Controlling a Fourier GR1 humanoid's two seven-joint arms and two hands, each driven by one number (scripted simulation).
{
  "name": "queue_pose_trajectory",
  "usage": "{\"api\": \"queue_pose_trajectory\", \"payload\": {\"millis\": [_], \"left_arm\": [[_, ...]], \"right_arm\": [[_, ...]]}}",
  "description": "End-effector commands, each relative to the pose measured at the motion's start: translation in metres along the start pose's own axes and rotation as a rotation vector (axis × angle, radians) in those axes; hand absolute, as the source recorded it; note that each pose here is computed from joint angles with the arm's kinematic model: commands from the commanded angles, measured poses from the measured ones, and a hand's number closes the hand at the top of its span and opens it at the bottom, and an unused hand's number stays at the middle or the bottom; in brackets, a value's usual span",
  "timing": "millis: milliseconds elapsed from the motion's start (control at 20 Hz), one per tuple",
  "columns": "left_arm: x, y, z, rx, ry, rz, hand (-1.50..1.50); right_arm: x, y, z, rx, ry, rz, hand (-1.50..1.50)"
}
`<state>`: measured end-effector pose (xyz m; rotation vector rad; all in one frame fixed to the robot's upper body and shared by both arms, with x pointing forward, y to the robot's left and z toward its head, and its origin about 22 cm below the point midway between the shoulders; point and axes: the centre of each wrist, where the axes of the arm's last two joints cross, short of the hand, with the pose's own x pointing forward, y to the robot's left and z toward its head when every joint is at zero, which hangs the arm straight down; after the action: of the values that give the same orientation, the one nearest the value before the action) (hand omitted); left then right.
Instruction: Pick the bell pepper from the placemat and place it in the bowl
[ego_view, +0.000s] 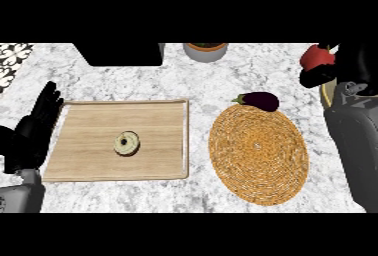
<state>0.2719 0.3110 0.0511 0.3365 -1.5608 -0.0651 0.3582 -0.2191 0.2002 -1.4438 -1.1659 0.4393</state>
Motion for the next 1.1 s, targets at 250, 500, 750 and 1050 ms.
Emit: {"api": "queue_pose_trajectory", "payload": {"millis": [250,500,750,1050], "left_arm": [[0.016,0.012,0.004,-0.015,-0.007,0.005,0.00],[0.006,-0.003,0.000,-0.003,-0.015,0.012,0.00],[0.004,-0.009,0.001,-0.034,-0.007,0.009,0.00],[0.006,-0.008,0.005,-0.031,-0.023,-0.005,0.00]], "right_arm": [[-0.059,-0.028,-0.037,-0.041,0.074,-0.120,1.50],[-0.099,-0.020,-0.085,-0.036,0.117,-0.173,1.50],[-0.158,0.022,-0.097,-0.031,0.116,-0.150,1.50],[-0.201,0.033,-0.114,-0.045,0.115,-0.179,1.50]]}}
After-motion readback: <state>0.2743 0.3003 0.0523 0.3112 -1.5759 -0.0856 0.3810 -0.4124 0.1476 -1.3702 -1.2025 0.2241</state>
